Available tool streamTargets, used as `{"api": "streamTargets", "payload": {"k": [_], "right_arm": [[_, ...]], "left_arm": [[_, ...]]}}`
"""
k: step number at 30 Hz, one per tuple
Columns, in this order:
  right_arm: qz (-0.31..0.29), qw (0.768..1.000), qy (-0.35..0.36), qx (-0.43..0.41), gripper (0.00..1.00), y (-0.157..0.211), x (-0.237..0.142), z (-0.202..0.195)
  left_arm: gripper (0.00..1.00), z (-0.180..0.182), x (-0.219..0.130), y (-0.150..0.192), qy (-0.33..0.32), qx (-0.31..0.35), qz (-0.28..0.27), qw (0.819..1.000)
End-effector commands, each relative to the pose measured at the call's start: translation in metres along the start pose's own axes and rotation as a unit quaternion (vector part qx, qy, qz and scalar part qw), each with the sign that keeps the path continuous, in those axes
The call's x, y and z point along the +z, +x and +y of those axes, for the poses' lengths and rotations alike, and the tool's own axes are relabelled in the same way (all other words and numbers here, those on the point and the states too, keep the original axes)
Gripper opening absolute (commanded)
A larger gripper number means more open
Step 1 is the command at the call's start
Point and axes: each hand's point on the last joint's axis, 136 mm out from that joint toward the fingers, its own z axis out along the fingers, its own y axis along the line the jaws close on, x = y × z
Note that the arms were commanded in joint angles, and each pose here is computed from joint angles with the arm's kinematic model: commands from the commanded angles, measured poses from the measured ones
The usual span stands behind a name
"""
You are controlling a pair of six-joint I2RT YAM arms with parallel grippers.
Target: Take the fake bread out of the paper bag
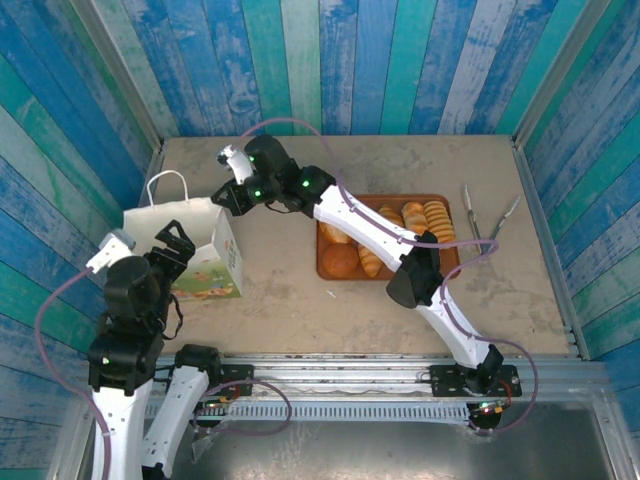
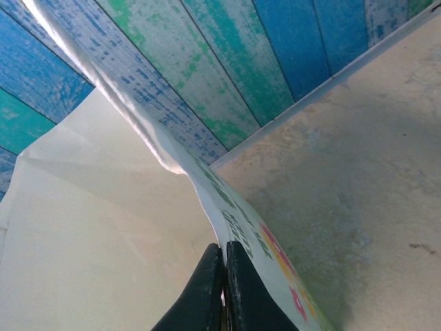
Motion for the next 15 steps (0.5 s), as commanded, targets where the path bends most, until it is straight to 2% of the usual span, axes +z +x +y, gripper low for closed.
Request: {"api": "streamTargets", "payload": {"k": [1,7,11,15], "right_arm": [[-0.039,0.998,0.039,-0.021,0.05,-0.028,-0.031,0.006],[-0.067,0.99,0.119,-0.018,0.01,-0.042,-0.054,-0.02],[-0.078,0.982,0.17,0.032,0.01,-0.042,-0.068,-0.059],[-0.091,0.97,0.213,0.072,0.01,-0.039,-0.084,-0.096]], "left_arm": [[0.99,-0.005,-0.002,-0.003,0.016,0.002,-0.008,1.0],[0.99,-0.011,-0.002,-0.004,0.031,0.002,-0.007,0.999],[1.0,-0.017,0.002,0.0,0.042,0.007,0.004,0.999],[0.96,-0.023,0.005,0.005,0.055,0.017,0.017,0.998]]}}
